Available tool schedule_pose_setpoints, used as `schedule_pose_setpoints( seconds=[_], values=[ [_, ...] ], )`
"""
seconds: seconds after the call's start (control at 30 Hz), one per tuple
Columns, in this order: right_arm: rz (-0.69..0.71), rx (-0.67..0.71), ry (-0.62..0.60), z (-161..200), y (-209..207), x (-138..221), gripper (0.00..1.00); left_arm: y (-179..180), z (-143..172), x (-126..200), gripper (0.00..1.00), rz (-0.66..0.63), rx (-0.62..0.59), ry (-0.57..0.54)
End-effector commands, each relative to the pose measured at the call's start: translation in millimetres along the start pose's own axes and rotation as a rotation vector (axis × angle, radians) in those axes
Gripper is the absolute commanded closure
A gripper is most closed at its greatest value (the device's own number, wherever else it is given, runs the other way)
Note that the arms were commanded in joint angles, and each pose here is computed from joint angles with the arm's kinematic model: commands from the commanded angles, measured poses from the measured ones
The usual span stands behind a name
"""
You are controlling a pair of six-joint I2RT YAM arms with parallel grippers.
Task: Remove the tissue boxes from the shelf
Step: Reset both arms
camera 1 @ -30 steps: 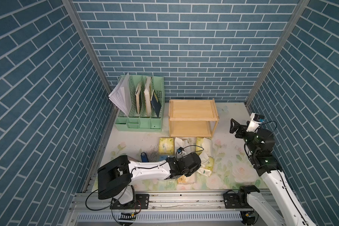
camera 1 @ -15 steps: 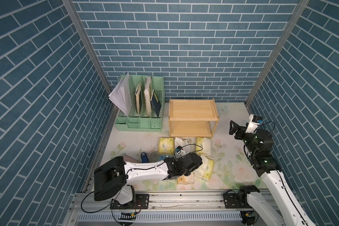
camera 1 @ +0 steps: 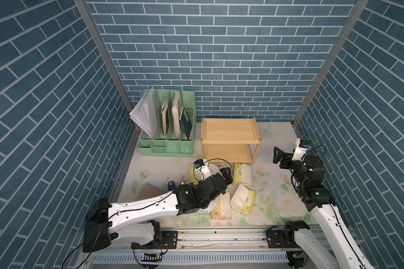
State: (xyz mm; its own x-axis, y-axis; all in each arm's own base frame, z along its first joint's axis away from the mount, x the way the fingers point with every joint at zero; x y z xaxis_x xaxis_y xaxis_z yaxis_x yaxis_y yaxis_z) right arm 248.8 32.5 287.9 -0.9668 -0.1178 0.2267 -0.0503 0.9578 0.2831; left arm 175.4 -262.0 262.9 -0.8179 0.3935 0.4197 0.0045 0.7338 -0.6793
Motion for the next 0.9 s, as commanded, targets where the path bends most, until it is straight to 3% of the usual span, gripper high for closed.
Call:
schedule_pose_setpoints(
  seconds=[0.0, 0.33, 0.57, 0.87],
  values=[
    [0.047, 0.012, -0.001, 6, -11, -2, 0.0, 30, -33, 2, 0.0, -0.14, -0.124, -0.139],
    [0.201, -0.093, -0.06, 16, -51, -12, 0.0, 100, -120, 9, 0.0, -0.321, -0.106, -0.313],
    [0.366, -0.086, -0.114, 36, -82, -12, 0.0, 140, -160, 7, 0.0, -0.462, -0.141, -0.385],
    [0.389, -0.061, -0.129, 87, -100, -24, 0.0, 196, -191, 29, 0.0, -0.725, -0.249, -0.625]
  ],
)
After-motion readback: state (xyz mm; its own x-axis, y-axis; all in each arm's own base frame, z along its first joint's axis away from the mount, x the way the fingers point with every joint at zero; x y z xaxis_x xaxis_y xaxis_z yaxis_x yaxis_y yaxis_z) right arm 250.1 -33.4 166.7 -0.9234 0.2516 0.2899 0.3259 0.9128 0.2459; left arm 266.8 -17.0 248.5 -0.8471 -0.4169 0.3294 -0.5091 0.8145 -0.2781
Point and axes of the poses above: each gripper's point midway between its finger pads, its own x axis back along the fingers, its own y axis along the line the jaws close on, z = x × y, the point moved 6 cm from there along x, back along the fingers, and after that the axes turned 5 degrees about -x, right-handed, at the moved point
